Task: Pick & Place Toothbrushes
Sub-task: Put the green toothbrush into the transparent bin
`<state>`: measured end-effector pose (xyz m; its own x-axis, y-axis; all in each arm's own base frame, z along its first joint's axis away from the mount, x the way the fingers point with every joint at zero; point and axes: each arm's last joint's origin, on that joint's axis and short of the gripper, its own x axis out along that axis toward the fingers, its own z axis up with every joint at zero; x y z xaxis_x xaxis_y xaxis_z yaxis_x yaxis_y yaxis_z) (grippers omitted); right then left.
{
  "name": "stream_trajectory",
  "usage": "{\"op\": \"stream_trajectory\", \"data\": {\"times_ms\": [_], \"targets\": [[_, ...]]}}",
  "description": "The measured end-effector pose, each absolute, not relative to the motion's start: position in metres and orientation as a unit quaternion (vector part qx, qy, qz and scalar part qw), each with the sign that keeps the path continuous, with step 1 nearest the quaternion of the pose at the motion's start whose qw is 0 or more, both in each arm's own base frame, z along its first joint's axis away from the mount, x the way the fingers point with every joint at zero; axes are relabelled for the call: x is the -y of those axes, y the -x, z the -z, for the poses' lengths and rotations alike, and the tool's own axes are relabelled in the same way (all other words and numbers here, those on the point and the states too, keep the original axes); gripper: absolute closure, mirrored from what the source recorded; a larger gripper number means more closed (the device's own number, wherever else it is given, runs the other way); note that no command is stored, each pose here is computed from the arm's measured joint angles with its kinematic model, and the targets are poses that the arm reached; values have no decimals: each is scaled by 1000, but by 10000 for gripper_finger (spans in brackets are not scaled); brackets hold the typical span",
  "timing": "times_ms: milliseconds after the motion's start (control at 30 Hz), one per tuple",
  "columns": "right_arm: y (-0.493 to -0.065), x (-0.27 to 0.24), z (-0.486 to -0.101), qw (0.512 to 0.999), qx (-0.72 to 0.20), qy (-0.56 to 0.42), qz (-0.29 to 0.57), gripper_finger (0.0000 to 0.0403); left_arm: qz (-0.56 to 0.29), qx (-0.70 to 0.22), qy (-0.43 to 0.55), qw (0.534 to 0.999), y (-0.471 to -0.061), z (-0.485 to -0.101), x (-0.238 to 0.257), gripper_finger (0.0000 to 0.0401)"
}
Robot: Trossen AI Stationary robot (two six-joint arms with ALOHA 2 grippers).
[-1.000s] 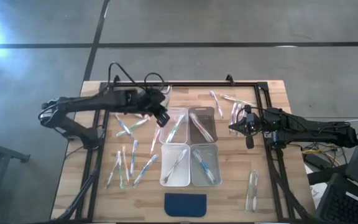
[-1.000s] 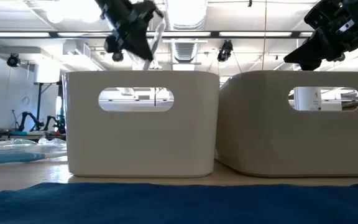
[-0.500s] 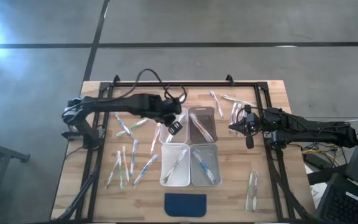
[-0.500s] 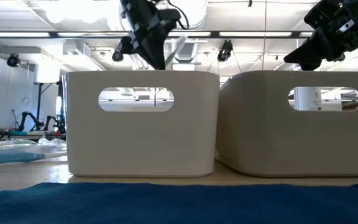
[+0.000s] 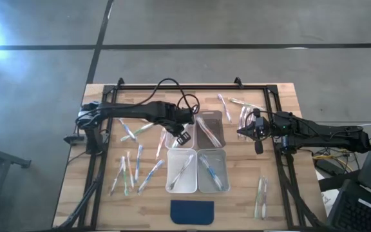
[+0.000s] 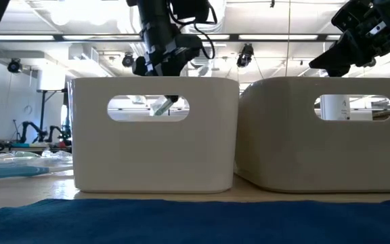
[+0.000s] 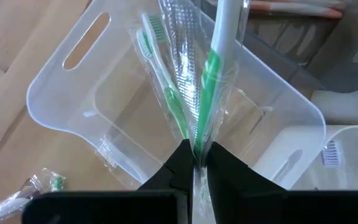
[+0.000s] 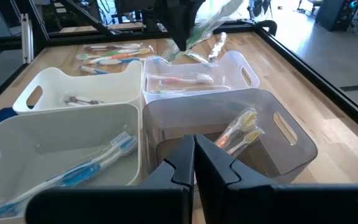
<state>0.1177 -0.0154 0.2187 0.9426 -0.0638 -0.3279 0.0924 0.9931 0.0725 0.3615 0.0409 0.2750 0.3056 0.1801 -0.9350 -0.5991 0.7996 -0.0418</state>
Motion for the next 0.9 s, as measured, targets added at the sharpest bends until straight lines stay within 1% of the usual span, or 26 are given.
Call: {"op": "stream_trajectory", "data": {"times_ms": [267, 600, 900], "targets": [[-118, 15, -219, 985, -165, -44, 40, 394, -257, -544, 200, 773, -363, -267, -45, 372], [-118, 15, -219, 985, -165, -43, 40, 394, -267, -570, 234, 741, -358, -241, -60, 371], [-118, 15, -219, 985, -165, -43, 40, 394, -257, -575, 262, 732, -355, -224, -61, 371]]}}
